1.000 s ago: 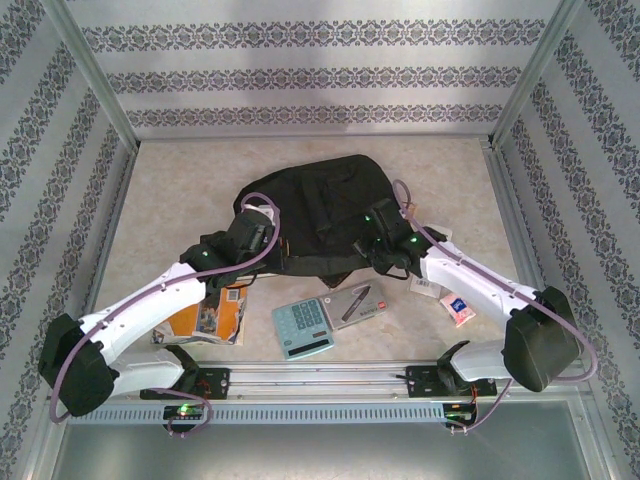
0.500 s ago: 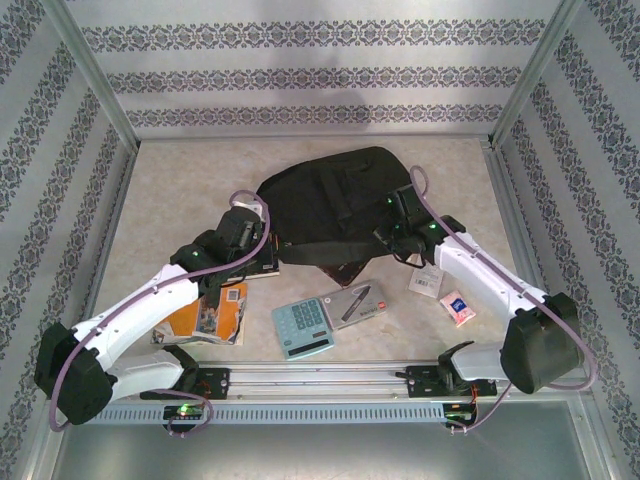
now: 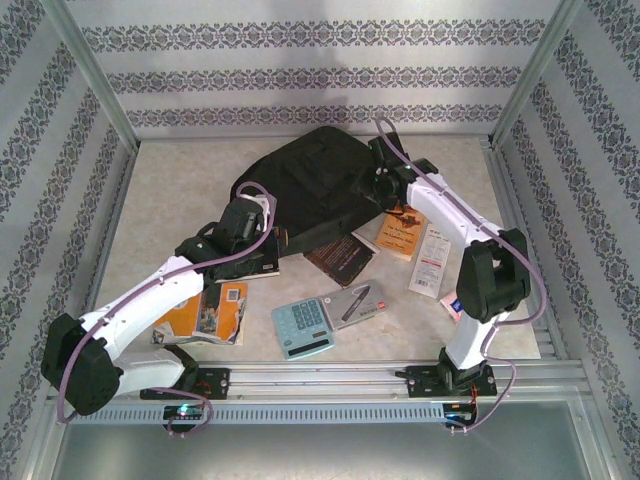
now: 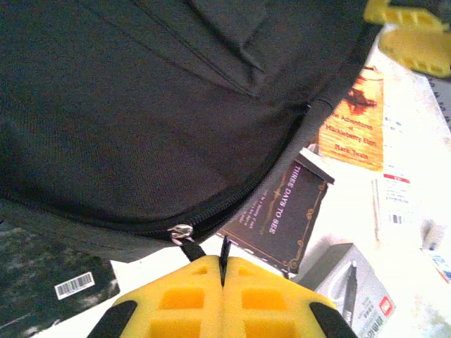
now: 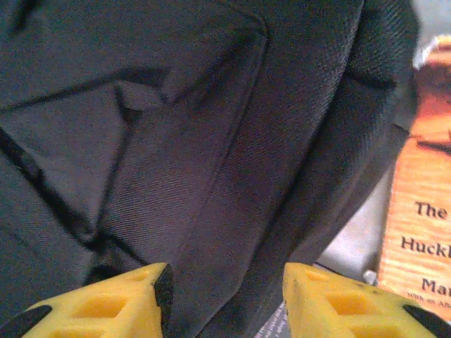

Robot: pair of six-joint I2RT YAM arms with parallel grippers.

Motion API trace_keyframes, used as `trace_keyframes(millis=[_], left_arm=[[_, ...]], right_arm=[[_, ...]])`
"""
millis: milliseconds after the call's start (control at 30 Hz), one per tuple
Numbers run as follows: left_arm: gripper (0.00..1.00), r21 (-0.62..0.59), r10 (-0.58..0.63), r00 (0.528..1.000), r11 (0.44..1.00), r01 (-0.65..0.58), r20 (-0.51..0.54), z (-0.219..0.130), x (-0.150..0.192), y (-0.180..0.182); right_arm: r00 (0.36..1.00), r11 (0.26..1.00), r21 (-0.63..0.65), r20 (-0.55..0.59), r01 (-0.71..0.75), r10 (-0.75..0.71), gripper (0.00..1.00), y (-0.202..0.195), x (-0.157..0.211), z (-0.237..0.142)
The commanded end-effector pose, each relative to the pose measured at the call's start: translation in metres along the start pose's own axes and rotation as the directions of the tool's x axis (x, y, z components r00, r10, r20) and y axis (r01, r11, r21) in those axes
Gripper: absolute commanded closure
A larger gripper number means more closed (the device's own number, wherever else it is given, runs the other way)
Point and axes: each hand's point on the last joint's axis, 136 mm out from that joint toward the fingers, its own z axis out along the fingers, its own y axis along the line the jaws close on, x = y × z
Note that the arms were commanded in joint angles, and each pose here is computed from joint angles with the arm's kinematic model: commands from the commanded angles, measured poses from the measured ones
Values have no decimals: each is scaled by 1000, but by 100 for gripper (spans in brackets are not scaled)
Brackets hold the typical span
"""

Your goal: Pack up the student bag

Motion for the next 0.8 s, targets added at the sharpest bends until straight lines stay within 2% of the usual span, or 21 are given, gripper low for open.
trace_keyframes(millis=[0, 133, 233, 400, 467, 633, 767], left_arm=[[100, 92, -30, 998, 995, 25, 55, -8, -22, -22], [100, 116, -41, 998, 993, 36, 44, -5, -18, -26], [100, 119, -44, 998, 992, 39, 38, -2, -13, -26], [100, 108, -48, 998, 993, 42, 47, -7, -9, -21], [100, 103, -46, 998, 994, 41, 51, -9, -8, -20], [100, 103, -51, 998, 994, 47, 43, -9, -4, -18], [100, 88, -46, 998, 995, 42, 43, -12, -1, -14]], right_arm=[[997, 997, 10, 27, 75, -75, 52, 17, 14, -35], [998, 995, -96, -46, -37, 33, 40, 20, 42, -49], [981, 974, -167, -143, -153, 129, 40, 22, 71, -45], [918, 935, -179, -318, -305, 239, 40, 32, 122, -24], [901, 921, -218, -368, -322, 228, 40, 47, 133, -17], [896, 937, -213, -410, -277, 171, 40, 70, 153, 0], [898, 946, -193, -410, -260, 162, 46, 74, 166, 14]])
